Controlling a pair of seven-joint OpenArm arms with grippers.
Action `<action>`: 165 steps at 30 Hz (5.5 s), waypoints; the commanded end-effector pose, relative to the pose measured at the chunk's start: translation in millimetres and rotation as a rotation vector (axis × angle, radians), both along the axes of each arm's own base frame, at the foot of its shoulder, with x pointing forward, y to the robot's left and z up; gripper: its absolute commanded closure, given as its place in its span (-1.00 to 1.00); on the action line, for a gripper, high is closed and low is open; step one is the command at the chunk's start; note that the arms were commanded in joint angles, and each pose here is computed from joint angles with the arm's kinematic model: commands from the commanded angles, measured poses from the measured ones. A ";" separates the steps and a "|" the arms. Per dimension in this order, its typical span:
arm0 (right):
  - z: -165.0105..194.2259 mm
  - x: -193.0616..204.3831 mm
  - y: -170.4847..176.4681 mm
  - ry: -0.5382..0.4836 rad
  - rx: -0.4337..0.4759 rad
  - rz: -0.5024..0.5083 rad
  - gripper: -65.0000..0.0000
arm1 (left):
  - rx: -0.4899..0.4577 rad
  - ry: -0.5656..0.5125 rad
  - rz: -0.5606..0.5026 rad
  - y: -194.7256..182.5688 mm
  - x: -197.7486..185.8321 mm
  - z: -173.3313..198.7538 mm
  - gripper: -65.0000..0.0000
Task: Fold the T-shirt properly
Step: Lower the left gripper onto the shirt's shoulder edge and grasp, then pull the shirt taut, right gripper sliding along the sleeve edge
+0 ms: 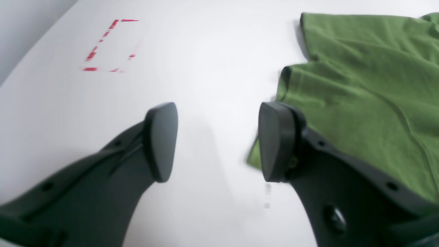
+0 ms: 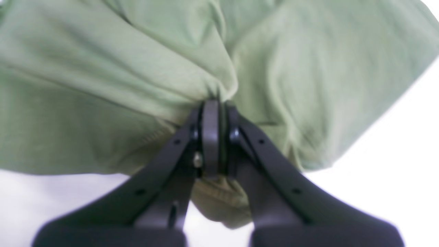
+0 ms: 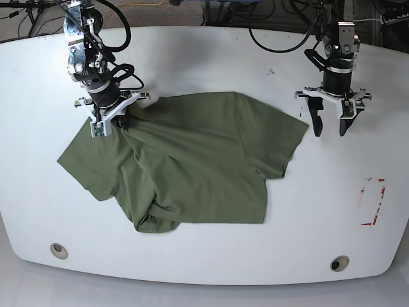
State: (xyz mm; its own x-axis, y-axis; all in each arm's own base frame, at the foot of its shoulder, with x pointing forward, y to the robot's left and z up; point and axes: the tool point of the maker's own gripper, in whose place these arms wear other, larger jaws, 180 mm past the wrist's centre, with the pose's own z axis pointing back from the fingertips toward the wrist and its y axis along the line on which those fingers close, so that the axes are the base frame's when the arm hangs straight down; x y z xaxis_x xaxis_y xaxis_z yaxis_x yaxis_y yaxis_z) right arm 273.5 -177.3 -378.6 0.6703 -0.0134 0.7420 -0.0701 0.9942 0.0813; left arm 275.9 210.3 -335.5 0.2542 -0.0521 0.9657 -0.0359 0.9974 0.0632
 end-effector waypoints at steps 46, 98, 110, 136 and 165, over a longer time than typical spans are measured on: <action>33.2 7.7 -16.3 -0.079 -0.015 -0.025 -0.42 | -0.051 0.064 -0.119 -33.3 48.1 -3.2 -0.75; 20.1 5.3 -54.3 -0.035 -0.052 -0.115 -1.00 | -0.309 0.280 -0.179 -60.7 30.7 -3.1 -0.33; 23.5 15.8 -47.8 -0.056 -0.036 -0.110 -1.00 | -0.215 0.283 -0.128 -47.8 18.5 -35.5 -0.23; 33.2 12.7 -48.8 -0.086 -0.039 -0.101 -1.00 | -0.264 0.404 -0.150 -61.4 12.7 -59.7 -0.18; 35.6 11.0 -49.6 -0.100 -0.021 -0.122 -1.00 | -0.247 0.316 -0.199 -66.2 20.1 -38.7 0.54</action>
